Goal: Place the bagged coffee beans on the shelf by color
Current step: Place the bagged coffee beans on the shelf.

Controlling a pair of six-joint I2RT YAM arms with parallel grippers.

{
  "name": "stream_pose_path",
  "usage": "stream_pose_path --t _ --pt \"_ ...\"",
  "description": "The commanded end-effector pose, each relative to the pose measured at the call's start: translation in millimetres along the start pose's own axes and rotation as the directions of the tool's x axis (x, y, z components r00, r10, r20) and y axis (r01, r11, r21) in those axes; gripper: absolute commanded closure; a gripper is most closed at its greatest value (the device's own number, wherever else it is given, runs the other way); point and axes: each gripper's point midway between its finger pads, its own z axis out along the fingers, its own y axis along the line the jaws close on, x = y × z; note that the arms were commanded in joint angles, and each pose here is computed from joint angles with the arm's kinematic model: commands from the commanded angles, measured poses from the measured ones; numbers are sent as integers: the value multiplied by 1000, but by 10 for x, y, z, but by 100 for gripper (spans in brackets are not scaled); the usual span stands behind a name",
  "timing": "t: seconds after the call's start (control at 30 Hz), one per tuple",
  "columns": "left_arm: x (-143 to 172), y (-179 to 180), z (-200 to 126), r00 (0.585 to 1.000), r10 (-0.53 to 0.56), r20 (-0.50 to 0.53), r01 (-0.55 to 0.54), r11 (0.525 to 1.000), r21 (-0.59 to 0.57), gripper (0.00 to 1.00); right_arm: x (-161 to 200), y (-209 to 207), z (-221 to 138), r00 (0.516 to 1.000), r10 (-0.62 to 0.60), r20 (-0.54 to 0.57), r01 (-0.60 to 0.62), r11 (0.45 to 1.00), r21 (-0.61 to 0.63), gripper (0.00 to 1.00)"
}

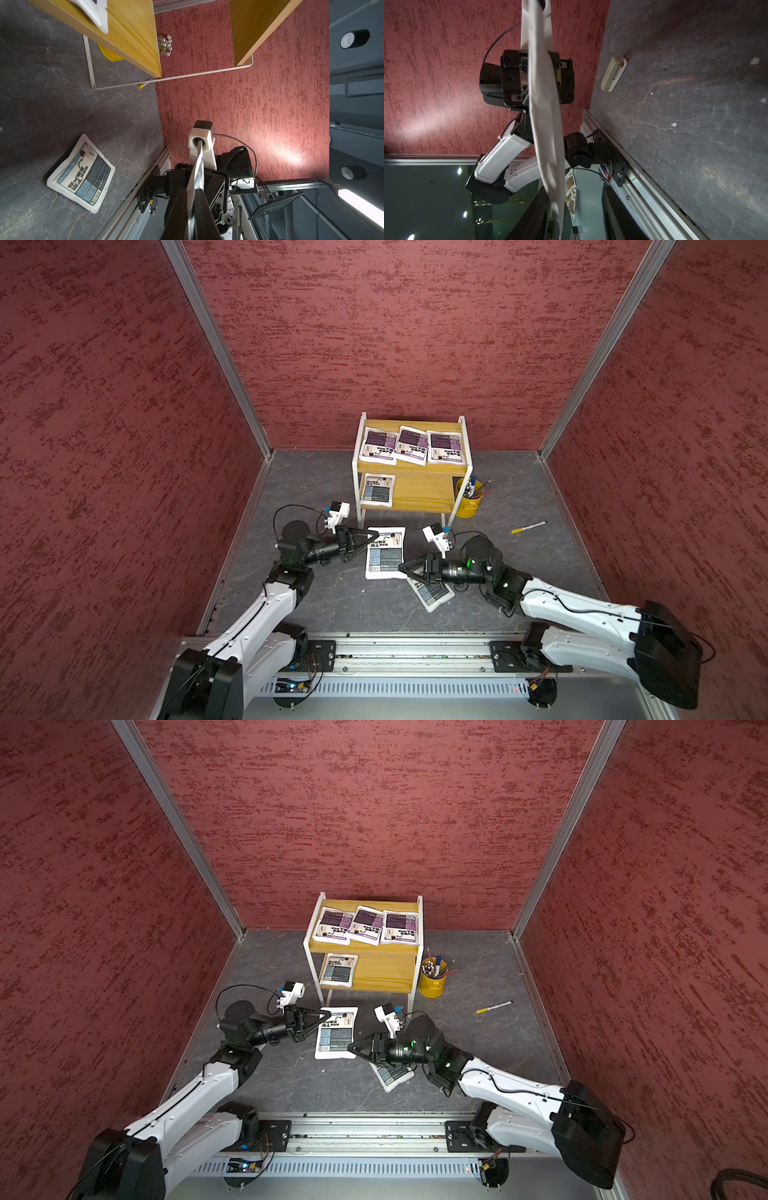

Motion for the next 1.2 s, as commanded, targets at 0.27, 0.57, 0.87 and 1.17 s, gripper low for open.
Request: stream_pose_path --t 0.27,0.57,0.87,1.17 --pt "-126 -79 0 996 8 84 -10 999 32 92 -140 256 19 997 -13 78 21 995 -103 55" --pt "-111 -18 8 997 7 79 -8 1000 12 93 -197 315 80 996 -12 93 24 991 -132 70" --pt "-122 22 21 997 6 77 -6 1000 3 93 -178 294 104 996 -7 92 19 991 -131 86" --pt "-109 122 10 997 -10 70 12 1000 -25 73 -213 270 51 991 -11 130 26 993 -114 91"
